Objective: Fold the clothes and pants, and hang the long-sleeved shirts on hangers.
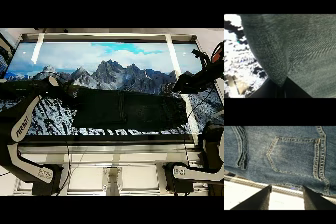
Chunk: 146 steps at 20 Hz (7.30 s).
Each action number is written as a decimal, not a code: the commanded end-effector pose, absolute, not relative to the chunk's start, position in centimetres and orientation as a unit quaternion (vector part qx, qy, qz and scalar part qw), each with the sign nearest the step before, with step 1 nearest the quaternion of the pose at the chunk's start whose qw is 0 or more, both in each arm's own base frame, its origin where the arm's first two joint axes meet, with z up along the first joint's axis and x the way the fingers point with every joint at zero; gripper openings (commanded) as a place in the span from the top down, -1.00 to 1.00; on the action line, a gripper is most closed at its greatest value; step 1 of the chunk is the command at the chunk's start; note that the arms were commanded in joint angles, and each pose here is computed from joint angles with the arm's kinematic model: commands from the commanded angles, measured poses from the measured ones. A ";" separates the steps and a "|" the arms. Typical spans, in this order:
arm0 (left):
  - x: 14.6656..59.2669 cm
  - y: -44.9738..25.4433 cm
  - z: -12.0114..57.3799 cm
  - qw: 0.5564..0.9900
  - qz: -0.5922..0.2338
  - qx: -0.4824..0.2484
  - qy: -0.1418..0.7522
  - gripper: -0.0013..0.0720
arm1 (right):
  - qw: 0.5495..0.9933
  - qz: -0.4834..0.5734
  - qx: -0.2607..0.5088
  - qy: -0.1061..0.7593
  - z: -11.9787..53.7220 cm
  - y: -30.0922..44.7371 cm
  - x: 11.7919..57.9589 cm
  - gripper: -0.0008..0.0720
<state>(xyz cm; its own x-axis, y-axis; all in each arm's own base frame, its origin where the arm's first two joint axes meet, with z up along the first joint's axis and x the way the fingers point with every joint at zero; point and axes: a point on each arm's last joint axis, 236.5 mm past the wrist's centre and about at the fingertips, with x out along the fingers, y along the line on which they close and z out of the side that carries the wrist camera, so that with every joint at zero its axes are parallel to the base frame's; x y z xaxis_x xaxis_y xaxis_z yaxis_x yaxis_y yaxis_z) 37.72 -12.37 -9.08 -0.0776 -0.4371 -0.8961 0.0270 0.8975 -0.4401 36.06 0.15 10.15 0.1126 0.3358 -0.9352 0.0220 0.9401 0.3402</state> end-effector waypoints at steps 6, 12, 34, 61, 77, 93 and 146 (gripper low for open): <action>35.9 -4.0 0.7 0.690 -0.138 -0.073 0.707 0.91 | 0.741 0.105 0.136 0.649 10.2 0.1 36.6 -0.23; 38.9 -7.6 11.8 0.771 -0.171 -0.068 0.610 0.91 | 0.749 0.102 0.136 0.640 10.3 0.0 37.2 -0.23; 35.3 -41.9 15.1 0.736 -0.447 -0.086 0.500 0.90 | 0.766 0.096 0.134 0.622 10.4 -0.3 38.3 -0.23; 43.1 -26.9 10.5 0.777 -0.276 -0.051 0.563 0.91 | 0.706 0.235 0.100 0.661 -4.4 15.0 42.6 0.59; 44.7 -17.2 8.4 0.793 -0.141 0.057 0.590 0.90 | 0.513 0.211 -0.048 0.831 -4.2 6.6 28.4 0.86; 38.9 -28.5 5.6 0.727 -0.342 0.036 0.594 0.91 | 0.750 0.145 0.031 0.644 -0.7 3.8 33.1 -0.85; 35.1 -14.4 3.9 0.813 -0.105 0.085 0.567 0.90 | 0.837 -0.161 0.329 0.406 10.8 -24.5 30.2 -0.07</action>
